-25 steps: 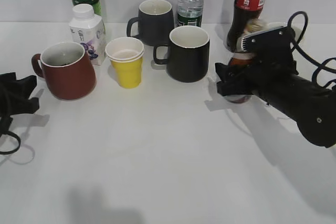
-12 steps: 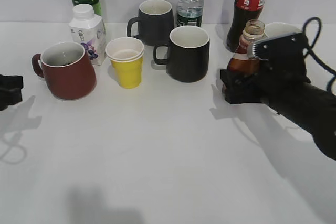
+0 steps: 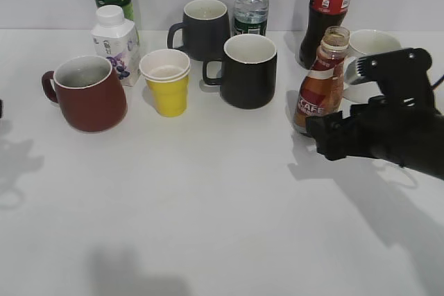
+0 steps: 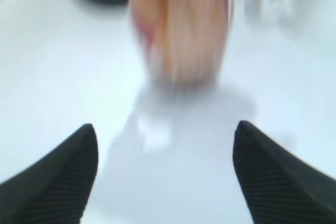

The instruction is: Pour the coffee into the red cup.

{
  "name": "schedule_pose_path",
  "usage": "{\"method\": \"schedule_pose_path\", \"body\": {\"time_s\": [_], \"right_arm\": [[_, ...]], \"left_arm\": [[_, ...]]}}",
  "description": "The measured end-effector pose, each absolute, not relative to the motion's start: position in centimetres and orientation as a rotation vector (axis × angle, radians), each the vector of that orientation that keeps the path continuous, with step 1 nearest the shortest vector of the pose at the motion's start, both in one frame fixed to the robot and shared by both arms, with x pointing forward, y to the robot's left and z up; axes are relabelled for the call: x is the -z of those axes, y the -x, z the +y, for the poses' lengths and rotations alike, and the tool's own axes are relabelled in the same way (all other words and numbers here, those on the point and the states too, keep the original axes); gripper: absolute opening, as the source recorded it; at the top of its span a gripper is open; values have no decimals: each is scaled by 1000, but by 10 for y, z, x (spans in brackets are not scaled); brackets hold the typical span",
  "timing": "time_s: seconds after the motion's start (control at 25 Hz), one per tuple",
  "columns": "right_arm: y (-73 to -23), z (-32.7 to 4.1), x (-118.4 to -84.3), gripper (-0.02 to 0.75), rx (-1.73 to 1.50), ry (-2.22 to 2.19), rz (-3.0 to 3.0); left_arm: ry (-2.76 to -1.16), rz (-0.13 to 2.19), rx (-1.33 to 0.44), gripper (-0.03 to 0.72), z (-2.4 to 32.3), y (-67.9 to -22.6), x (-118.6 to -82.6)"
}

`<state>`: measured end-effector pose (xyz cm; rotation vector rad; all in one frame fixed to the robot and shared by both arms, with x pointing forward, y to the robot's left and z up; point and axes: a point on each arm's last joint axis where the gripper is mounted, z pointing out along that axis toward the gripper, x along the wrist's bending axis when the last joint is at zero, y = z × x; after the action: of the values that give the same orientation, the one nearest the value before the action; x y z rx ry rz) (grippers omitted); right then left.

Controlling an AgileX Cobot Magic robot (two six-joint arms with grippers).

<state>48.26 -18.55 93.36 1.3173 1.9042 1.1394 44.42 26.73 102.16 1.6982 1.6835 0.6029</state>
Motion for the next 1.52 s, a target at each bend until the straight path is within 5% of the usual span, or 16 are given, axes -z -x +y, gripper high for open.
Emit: {"method": "schedule_pose_path", "body": {"time_s": [0.44,0.8,1.2,1.52], "right_arm": [[-435,-201,-988,597,-945,-1484,2161],[-355,-236,-1053,595,-868,-1444,2288],[-272,-281,-1070,595,-973,-1295,2152],[-256,-290,-1051,594,-1033,-1254,2085]], "left_arm": [[-1773,1708,-525,351,276,-369,-1082],[-1978,1671,-486,351,286,-304,-1085],[-1888,1513,-653,351,294,-253,-1060],[-1794,1424,-759,351,295,-252,-1057]]}}
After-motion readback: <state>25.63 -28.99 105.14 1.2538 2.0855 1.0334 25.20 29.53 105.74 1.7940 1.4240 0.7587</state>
